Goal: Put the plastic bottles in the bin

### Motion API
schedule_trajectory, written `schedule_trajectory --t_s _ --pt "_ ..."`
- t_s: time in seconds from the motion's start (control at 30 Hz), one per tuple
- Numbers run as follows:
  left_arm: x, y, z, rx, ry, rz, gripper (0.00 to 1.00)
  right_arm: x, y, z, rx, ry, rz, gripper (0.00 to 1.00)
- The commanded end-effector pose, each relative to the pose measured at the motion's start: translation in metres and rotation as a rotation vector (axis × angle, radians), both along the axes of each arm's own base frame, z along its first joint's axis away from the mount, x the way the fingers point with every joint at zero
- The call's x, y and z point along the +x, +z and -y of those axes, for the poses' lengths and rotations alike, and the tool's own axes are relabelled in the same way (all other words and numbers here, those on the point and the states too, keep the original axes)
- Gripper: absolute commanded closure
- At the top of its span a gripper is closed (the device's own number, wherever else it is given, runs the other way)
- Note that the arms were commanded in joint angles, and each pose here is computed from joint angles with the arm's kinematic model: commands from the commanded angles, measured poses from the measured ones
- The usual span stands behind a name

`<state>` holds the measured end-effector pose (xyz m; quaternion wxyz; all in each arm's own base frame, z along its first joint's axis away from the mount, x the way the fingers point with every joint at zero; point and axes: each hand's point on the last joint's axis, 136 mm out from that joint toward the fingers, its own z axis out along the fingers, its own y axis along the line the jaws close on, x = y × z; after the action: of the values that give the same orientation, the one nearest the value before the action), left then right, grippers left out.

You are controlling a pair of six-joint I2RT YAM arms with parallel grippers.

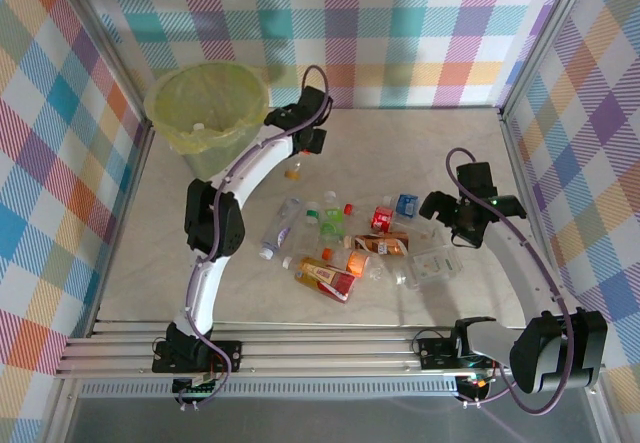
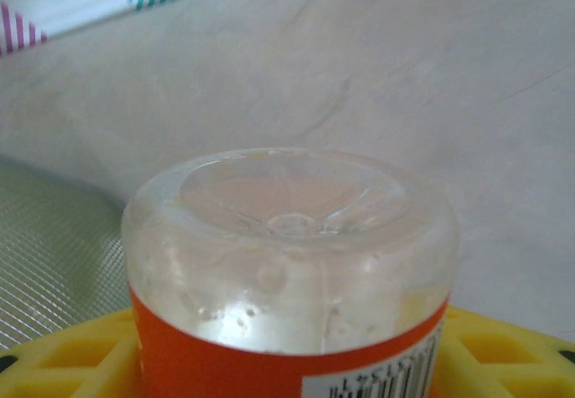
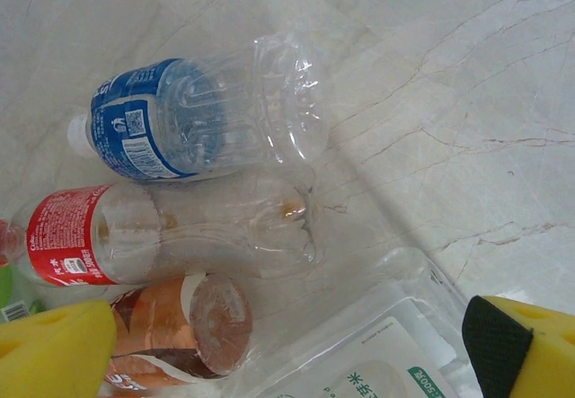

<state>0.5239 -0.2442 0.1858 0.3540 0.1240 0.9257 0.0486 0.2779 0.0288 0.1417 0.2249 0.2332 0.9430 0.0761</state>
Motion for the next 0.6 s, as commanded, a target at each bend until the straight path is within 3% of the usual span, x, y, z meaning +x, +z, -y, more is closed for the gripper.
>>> schedule_trajectory --t_s 0.0,0.27,0.43,0.57 --pt "-0.017 0.083 0.018 -0.09 -0.077 0.114 0.4 0.006 0.014 0.004 -0.01 -0.018 0.055 0.0" --pt "-0.055 0.185 0.042 -0.246 -0.184 0.272 0.41 0.004 0.013 0.007 -0.02 -0.032 0.07 0.0" --pt "-0.076 0.245 0.033 -0.342 -0.205 0.382 0.43 0.005 0.014 0.008 -0.02 -0.035 0.083 0.0" --pt "-0.088 0.28 0.016 -0.335 -0.193 0.472 0.43 0.005 0.014 0.007 -0.018 -0.033 0.084 0.0"
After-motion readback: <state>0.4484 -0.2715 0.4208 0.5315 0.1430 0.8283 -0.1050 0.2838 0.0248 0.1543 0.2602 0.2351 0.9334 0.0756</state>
